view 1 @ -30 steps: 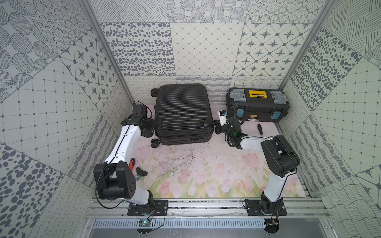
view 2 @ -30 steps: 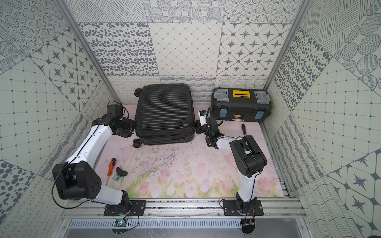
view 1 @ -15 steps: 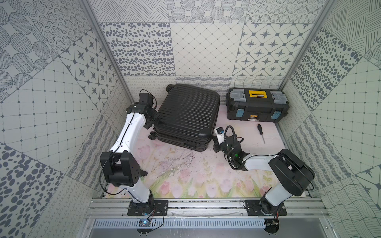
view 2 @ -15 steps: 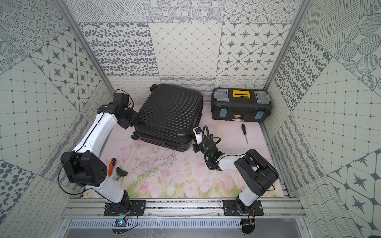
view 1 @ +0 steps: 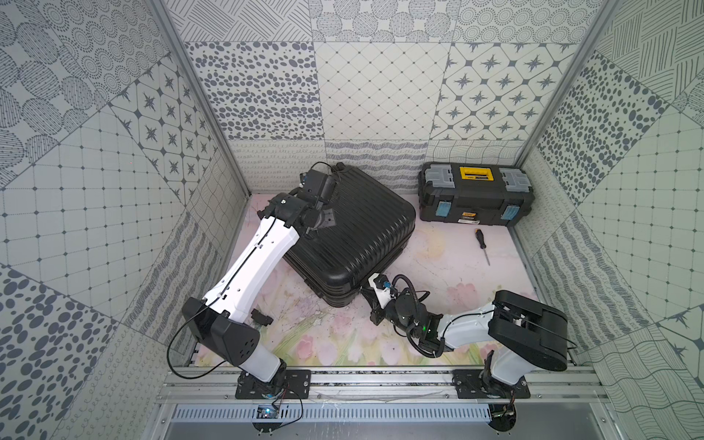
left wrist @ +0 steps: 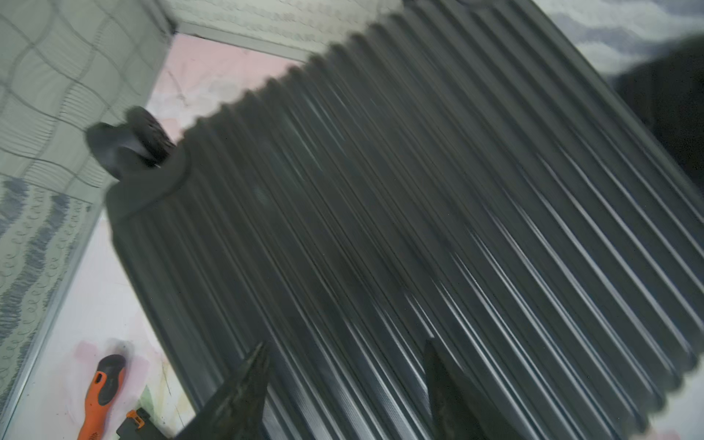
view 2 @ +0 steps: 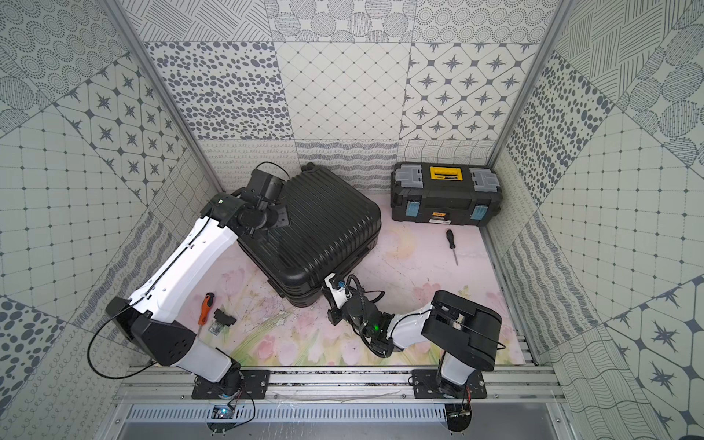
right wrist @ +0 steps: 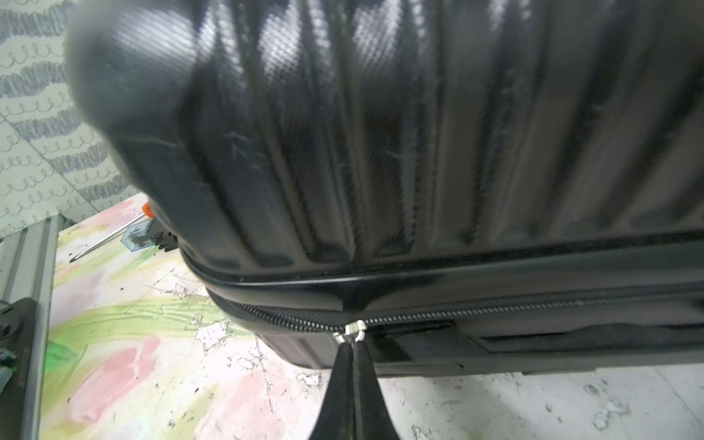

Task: Open the suitcase zippers
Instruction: Adjust the suitcase at the center of the board, then unzip the zipper on the suitcase.

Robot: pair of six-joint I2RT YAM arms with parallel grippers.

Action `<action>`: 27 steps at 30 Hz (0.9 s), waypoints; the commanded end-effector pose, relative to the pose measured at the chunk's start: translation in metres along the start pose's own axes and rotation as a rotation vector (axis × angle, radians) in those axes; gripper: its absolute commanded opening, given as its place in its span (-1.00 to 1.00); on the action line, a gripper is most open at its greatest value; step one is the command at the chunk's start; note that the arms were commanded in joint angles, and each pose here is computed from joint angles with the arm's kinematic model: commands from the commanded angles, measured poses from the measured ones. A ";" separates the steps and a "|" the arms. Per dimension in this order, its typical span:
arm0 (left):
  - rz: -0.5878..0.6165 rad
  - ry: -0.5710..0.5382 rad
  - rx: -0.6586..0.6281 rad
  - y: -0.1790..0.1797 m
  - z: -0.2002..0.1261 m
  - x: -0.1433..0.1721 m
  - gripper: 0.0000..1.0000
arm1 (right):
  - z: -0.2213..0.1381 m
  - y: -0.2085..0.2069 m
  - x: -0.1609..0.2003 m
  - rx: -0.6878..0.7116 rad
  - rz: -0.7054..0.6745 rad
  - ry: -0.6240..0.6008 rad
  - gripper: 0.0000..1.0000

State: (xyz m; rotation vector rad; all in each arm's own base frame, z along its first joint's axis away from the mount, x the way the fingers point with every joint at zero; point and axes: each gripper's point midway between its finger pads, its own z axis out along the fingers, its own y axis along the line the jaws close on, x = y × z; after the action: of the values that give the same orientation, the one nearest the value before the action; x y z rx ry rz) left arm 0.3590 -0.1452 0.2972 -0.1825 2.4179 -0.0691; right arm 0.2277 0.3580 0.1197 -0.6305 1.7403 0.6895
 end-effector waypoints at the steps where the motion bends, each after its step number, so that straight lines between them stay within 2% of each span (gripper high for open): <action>1: 0.106 0.136 0.231 -0.057 -0.026 0.063 0.25 | -0.001 -0.026 0.023 0.127 0.010 0.045 -1.00; 6: 0.096 0.240 0.313 -0.078 -0.033 0.112 0.24 | 0.002 -0.030 0.024 0.151 -0.001 0.040 -1.00; 9: 0.104 0.266 0.306 -0.078 -0.029 0.127 0.24 | 0.002 -0.032 0.026 0.160 0.004 0.043 -1.00; 17: 0.128 0.327 0.202 -0.062 -0.010 0.148 0.24 | -0.007 -0.047 0.018 0.209 -0.014 0.031 -1.00; 27: 0.180 0.309 0.142 -0.049 -0.015 0.141 0.25 | -0.018 -0.097 0.009 0.306 -0.005 0.040 -1.00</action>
State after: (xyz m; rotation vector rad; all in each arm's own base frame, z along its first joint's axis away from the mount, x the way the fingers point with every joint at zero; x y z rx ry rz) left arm 0.2702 -0.2354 0.2407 0.1011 2.5853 -0.3299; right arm 0.2641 0.3146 0.1243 -0.4890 1.7557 0.5551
